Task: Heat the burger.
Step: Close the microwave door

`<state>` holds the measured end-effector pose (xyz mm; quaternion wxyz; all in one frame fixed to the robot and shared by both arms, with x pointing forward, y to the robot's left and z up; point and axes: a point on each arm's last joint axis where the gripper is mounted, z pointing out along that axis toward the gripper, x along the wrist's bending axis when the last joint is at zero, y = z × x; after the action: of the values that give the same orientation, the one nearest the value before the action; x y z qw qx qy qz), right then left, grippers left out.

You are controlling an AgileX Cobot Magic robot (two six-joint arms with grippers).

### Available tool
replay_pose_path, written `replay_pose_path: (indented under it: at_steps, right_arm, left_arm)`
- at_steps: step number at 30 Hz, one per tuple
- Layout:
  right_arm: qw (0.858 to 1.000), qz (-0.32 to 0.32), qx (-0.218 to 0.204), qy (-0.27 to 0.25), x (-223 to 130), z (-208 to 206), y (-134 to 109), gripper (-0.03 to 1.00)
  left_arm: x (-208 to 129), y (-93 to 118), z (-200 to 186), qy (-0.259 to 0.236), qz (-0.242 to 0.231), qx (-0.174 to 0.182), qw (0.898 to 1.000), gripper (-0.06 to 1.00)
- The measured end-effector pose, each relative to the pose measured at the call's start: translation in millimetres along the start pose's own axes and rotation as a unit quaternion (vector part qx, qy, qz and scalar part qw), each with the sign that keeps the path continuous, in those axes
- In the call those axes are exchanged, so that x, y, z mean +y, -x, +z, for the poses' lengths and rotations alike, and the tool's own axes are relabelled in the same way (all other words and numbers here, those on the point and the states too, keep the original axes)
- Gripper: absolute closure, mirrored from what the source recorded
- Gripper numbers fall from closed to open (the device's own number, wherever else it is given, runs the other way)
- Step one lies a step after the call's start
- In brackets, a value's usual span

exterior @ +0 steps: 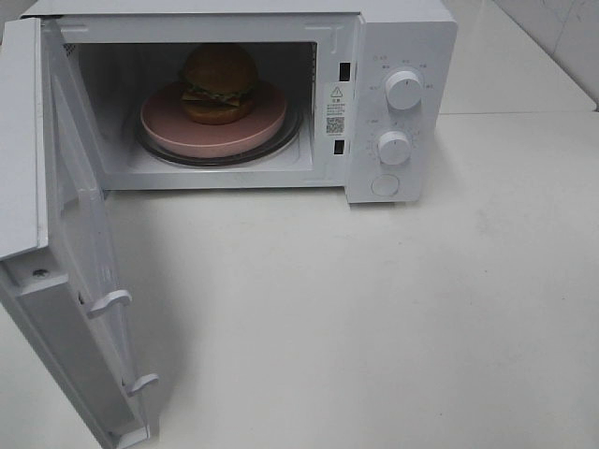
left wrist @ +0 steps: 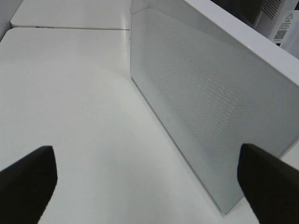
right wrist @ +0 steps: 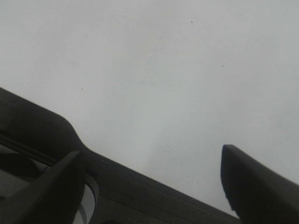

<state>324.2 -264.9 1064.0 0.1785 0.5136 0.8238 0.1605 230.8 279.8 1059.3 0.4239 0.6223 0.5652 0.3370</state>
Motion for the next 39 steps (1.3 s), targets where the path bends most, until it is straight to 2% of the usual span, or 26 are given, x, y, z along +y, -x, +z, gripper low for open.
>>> replay_pose_path:
  at_steps: [5, 9, 13, 23, 36, 39]
  right_arm:
    - [0.996, 0.078, -0.018, 0.031, -11.8, -11.9, 11.0, 0.2]
    - [0.993, 0.106, -0.026, 0.048, -18.2, -17.9, 14.1, 0.2]
    - [0.986, 0.136, -0.053, 0.082, -29.9, -28.8, 18.0, 0.2]
    - [0.97, 0.177, -0.065, 0.156, -54.3, -46.2, 11.3, 0.2]
    - [0.952, 0.205, -0.087, 0.212, -91.1, -36.6, -2.0, 0.2]
    - [0.943, 0.203, -0.092, 0.246, -98.8, -39.6, -5.2, 0.2]
  left_arm:
    - [0.0, 0.0, 0.0, 0.0, 0.0, 0.0, 1.0, -0.02]
    - [0.0, 0.0, 0.0, 0.0, 0.0, 0.0, 1.0, -0.02]
    - [0.0, 0.0, 0.0, 0.0, 0.0, 0.0, 1.0, -0.02]
    - [0.0, 0.0, 0.0, 0.0, 0.0, 0.0, 1.0, -0.02]
    - [0.0, 0.0, 0.0, 0.0, 0.0, 0.0, 1.0, -0.02]
    - [0.0, 0.0, 0.0, 0.0, 0.0, 0.0, 1.0, -0.02]
